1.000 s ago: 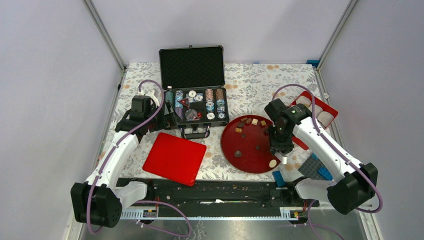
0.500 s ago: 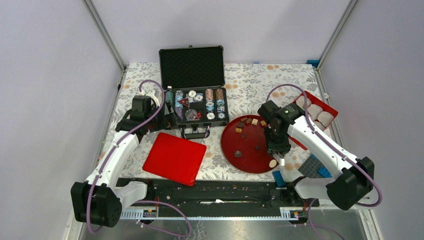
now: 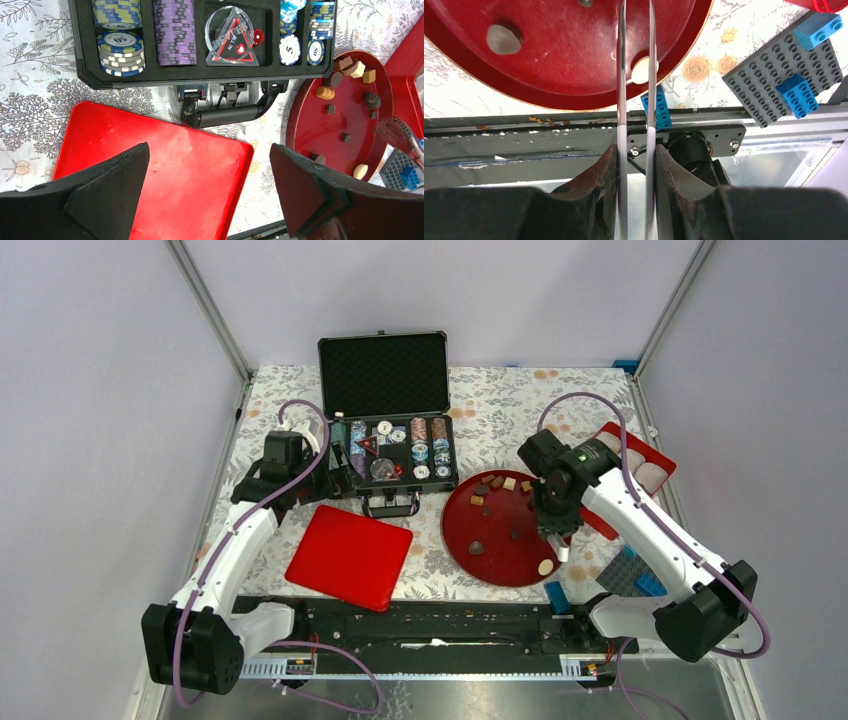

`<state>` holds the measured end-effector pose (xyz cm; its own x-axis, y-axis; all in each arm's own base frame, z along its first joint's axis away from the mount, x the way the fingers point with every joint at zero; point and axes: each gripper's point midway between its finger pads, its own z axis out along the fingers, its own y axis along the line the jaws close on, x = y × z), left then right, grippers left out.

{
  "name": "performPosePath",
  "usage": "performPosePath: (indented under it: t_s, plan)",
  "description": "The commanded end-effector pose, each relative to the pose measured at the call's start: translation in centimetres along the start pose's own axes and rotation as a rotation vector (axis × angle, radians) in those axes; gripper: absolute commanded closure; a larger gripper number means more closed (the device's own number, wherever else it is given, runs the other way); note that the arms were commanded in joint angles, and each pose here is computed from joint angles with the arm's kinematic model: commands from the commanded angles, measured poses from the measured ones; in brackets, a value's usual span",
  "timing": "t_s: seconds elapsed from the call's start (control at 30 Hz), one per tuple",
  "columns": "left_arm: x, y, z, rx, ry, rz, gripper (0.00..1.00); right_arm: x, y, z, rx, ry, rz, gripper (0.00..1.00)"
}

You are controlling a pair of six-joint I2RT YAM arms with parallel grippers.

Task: Pack the chocolate

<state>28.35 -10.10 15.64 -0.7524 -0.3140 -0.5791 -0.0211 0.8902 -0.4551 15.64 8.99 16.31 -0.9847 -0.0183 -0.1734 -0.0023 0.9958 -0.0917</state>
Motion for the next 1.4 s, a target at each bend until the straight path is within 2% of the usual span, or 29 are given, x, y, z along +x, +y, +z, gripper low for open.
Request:
performPosePath:
  t_s: [0.0, 0.27, 0.47, 0.67, 0.97, 1.37]
  plan:
    - [-2.7, -1.5, -0.7, 0.034, -0.081, 0.035, 0.01, -2.5, -0.3, -2.5, -0.001, -0.147, 0.049, 0.83]
    - [-2.9, -1.4, -0.7, 0.028, -0.086, 0.040, 0.01, -6.0, -5.4, -5.5, 0.174, -0.303, 0.102, 0.80]
    - [-2.6, -1.2, -0.2, 0.021, -0.067, 0.037, 0.01, -6.5, -9.0, -3.8, 0.182, -0.264, 0.200, 0.79]
    - [-2.9, -1.2, 0.2, 0.015, -0.055, 0.039, 0.01, -6.3, -9.9, -0.4, 0.174, -0.189, 0.278, 0.79]
    - [-2.6, -1.0, 0.7, 0.004, -0.034, 0.036, 0.01, -6.6, -10.3, 2.0, 0.176, -0.169, 0.298, 0.78]
    - [-2.6, -0.9, 0.6, -0.002, -0.041, 0.042, 0.01, -6.6, -10.4, 2.7, 0.186, -0.156, 0.298, 0.63]
